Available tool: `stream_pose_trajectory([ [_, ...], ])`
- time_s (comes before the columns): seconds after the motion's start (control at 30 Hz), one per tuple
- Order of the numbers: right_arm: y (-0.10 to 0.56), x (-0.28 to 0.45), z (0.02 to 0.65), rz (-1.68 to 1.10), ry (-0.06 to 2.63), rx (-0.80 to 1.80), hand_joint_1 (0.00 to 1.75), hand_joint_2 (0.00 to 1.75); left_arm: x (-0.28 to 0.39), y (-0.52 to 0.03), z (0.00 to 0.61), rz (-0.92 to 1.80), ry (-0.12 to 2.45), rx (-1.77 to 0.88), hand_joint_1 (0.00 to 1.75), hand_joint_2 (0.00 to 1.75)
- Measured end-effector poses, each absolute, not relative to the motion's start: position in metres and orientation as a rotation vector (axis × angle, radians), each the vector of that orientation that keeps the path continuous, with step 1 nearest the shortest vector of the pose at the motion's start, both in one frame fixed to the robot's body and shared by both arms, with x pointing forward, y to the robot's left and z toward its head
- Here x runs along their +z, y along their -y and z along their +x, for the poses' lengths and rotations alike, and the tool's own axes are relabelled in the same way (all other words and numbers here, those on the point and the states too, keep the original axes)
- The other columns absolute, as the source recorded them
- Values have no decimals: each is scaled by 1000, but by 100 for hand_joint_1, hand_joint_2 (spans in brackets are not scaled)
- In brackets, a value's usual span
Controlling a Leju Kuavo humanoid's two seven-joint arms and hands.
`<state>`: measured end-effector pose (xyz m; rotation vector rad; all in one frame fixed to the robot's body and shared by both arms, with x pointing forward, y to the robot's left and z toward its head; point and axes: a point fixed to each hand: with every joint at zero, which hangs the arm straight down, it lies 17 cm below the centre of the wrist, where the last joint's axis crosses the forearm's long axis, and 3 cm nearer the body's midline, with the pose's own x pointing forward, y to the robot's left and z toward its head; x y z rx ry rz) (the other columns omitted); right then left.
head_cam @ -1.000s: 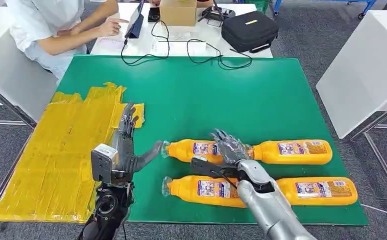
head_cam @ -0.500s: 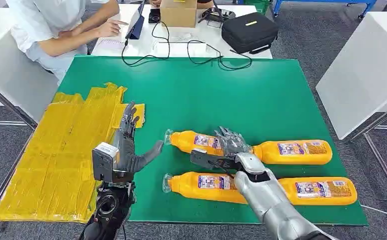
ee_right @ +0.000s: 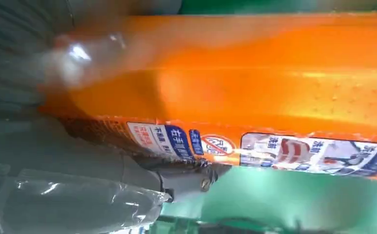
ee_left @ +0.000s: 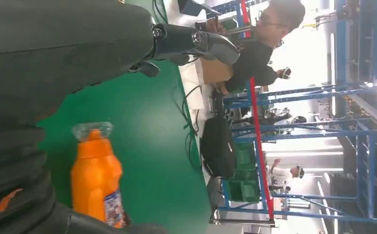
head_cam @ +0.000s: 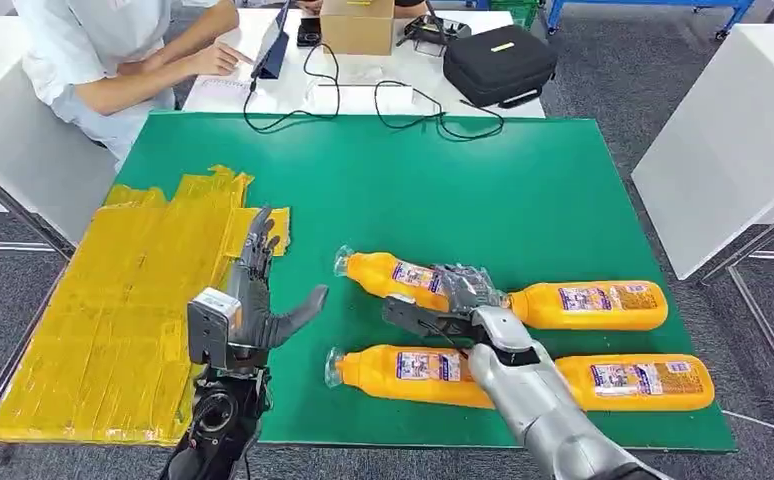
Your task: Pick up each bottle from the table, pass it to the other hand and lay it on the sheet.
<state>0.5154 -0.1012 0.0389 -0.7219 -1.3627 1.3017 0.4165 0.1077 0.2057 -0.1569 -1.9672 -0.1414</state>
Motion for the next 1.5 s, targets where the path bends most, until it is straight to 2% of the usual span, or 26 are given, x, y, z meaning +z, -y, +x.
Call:
stream_pose_trajectory([
  [0.13, 102, 46, 514, -722, 1421, 1228, 175, 175, 204, -108, 415, -153, 1965, -143, 0, 175],
  [0.3, 120, 119, 510, -749, 1768, 824, 175, 175, 205, -108, 414, -144, 1970, -152, 0, 175],
  [0.43, 144, 159, 497, -725, 1937, 551, 175, 175, 207, -107, 415, -144, 1975, -155, 0, 175],
  [0.57, 167, 198, 470, -645, 2112, 231, 175, 175, 212, -101, 418, -168, 1985, -164, 0, 175],
  [0.77, 176, 195, 460, -311, 2082, -86, 175, 175, 221, -78, 416, -259, 1983, -223, 0, 175],
  [0.9, 164, 194, 458, -213, 2082, -92, 175, 175, 225, -68, 413, -286, 1992, -252, 0, 175],
  [1.1, 112, 198, 448, 105, 2090, -16, 175, 175, 230, -50, 406, -439, 1961, -268, 0, 175],
  [1.27, 93, 202, 445, 149, 2104, 40, 175, 175, 235, -45, 405, -488, 1954, -269, 0, 175],
  [1.5, 28, 210, 432, 197, 2166, 298, 175, 175, 249, -40, 409, -526, 1962, -286, 0, 175],
])
